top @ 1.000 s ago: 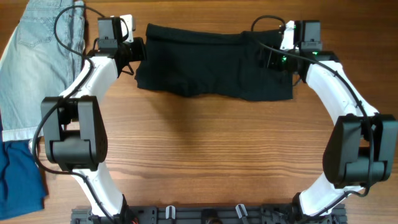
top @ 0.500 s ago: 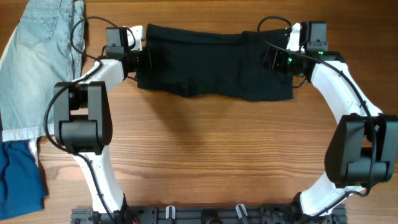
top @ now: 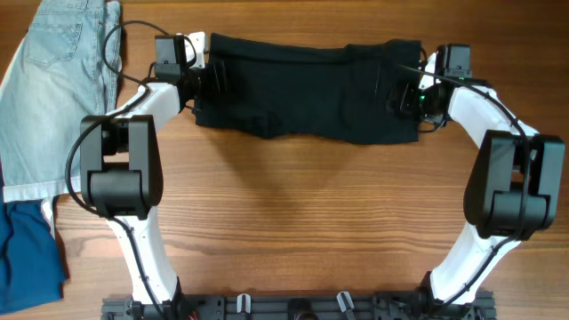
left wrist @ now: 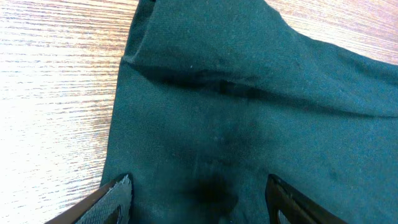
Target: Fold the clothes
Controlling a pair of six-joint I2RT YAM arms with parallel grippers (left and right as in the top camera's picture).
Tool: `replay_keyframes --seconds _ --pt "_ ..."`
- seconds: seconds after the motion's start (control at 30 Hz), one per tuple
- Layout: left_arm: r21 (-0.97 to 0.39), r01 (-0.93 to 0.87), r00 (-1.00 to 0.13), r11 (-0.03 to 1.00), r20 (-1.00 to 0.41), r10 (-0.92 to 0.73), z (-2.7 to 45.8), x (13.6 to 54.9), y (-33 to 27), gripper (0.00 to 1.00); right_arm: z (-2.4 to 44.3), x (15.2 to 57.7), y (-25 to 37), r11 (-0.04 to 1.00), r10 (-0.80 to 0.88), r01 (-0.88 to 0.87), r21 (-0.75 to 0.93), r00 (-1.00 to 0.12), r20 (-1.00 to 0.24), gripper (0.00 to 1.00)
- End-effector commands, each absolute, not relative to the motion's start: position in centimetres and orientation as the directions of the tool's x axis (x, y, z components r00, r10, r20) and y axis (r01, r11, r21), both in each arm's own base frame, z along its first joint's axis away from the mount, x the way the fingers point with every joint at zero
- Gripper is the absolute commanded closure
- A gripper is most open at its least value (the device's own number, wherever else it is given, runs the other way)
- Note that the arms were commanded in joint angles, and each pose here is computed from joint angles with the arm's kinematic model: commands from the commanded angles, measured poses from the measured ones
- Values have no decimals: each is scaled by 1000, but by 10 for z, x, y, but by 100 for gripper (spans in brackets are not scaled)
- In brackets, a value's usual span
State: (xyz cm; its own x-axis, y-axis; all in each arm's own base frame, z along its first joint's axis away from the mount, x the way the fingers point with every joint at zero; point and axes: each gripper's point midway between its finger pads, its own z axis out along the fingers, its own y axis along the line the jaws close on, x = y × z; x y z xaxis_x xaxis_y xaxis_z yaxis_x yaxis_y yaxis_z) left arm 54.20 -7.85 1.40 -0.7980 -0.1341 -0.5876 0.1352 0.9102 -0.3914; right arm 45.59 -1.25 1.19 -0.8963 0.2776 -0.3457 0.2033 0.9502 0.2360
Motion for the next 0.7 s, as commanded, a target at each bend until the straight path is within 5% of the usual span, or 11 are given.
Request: replay_keyframes --seconds 0.0,0.27,0.47,0.57,0.67 --pt "-345 14 -863 938 -478 -163 -43 520 -59 30 -10 451 -9 953 264 198 230 -914 -308 1" --pt "-345 13 -865 939 -475 -163 -44 519 -59 38 -24 452 23 945 222 136 297 -934 -280 37" --pt "-345 12 -866 939 -473 -163 -44 519 -59 82 -37 450 43 945 205 123 302 -944 -259 63" --pt "-345 12 -866 939 -473 -163 -44 519 -59 94 -36 452 43 945 205 121 303 -942 -266 65" --pt "-344 12 -866 939 -473 -163 -44 519 -58 96 -36 451 43 945 206 121 303 -942 -264 77"
